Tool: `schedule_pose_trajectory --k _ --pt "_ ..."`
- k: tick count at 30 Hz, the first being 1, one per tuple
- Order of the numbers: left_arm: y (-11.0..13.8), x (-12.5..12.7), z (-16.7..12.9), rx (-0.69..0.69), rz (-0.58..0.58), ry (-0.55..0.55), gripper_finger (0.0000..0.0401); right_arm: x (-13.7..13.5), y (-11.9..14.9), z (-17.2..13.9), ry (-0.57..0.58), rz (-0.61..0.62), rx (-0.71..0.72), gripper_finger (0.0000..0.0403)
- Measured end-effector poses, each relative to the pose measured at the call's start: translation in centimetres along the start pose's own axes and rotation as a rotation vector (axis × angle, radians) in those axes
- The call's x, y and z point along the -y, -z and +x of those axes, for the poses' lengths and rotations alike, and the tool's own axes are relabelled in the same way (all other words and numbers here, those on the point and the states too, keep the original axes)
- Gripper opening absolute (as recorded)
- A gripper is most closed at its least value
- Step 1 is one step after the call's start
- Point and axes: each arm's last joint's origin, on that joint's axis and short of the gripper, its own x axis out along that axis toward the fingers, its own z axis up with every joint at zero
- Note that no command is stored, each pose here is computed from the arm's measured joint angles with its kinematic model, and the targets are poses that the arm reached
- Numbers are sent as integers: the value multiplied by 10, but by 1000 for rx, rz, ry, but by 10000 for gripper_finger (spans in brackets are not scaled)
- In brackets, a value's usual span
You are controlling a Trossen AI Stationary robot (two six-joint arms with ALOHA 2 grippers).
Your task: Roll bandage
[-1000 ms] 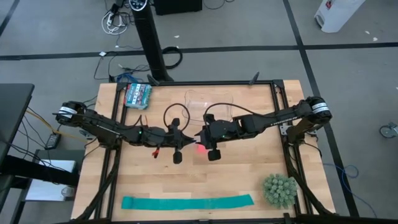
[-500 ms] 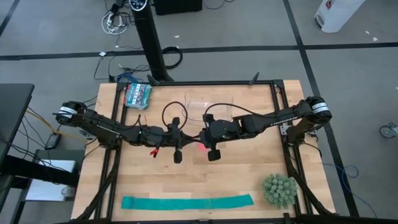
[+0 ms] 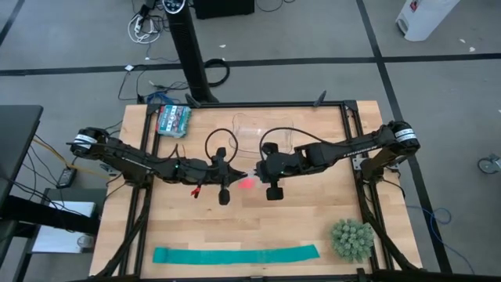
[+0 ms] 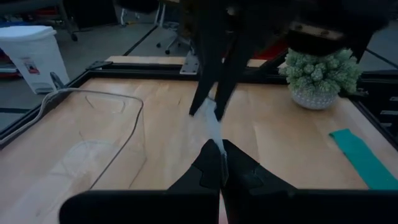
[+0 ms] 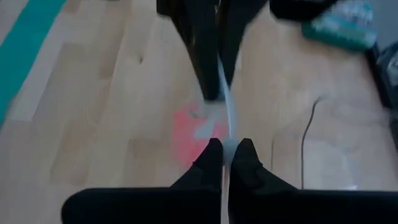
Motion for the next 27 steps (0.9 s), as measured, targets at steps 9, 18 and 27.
schedule_pose_trajectory --k 9,18,27 --pt "0 0 0 3 1 -1 6 0 18 -9 -43 121 -189 0" --pt "0 0 0 0 4 -4 6 0 27 -11 -37 153 -281 0" --pt "0 0 0 -3 5 -4 6 0 32 -13 -41 157 -329 0"
